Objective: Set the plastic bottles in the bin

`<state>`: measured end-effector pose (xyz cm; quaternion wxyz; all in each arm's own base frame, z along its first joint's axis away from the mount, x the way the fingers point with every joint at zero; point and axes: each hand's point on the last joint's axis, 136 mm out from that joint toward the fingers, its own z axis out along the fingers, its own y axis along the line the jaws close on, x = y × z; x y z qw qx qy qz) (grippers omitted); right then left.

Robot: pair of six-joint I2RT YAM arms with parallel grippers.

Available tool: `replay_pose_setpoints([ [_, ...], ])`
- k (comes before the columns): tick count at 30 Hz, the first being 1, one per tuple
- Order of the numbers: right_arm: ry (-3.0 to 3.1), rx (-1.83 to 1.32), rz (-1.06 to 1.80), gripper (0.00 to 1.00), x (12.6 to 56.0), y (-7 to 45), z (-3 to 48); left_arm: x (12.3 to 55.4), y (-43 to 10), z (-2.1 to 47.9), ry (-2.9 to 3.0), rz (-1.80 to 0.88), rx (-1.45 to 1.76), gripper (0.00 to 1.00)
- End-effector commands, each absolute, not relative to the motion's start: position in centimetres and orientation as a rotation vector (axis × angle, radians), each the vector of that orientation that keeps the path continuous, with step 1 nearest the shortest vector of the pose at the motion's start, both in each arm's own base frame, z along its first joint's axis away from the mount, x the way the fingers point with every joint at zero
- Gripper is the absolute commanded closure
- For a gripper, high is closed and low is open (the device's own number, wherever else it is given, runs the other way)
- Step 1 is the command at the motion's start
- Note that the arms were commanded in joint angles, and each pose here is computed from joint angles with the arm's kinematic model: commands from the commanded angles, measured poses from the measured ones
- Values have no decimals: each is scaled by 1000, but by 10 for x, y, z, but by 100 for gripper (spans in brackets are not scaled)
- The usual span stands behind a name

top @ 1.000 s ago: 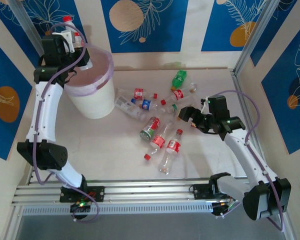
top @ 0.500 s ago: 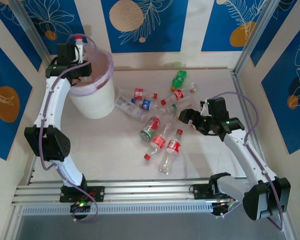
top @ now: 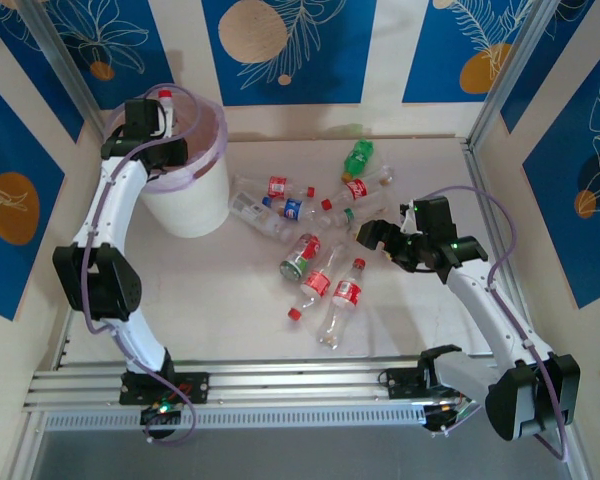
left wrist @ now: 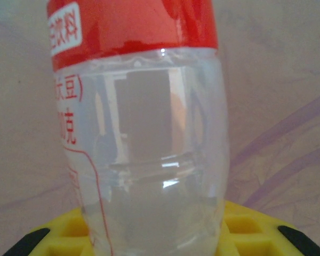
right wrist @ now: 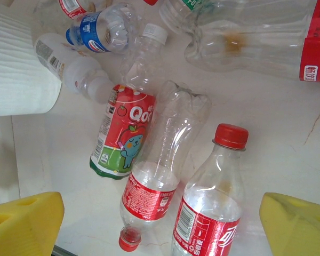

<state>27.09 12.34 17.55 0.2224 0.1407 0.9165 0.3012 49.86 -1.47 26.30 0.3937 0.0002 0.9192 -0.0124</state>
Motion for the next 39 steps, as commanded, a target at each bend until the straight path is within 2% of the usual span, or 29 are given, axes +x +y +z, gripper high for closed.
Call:
replay_pose_setpoints([
  [1, 2536, 374, 818, 5, 268, 121, 172, 504, -14, 246, 2360, -46, 24, 74],
  [9, 2537, 371, 812, 5, 268, 121, 171, 506, -17, 234, 2393, -77, 36, 52],
  [15, 2541, 376, 809, 5, 268, 120, 170, 506, -18, 234, 2395, -86, 41, 30],
  [21, 2541, 377, 812, 5, 268, 121, 170, 505, -17, 238, 2392, -81, 43, 13],
  [29, 2579, 425, 735, 5, 265, 114, 163, 503, -17, 255, 2368, -75, 45, 11],
  [39, 2763, 467, 452, 12, 253, 107, 120, 486, -12, 347, 2194, -41, 47, 9],
])
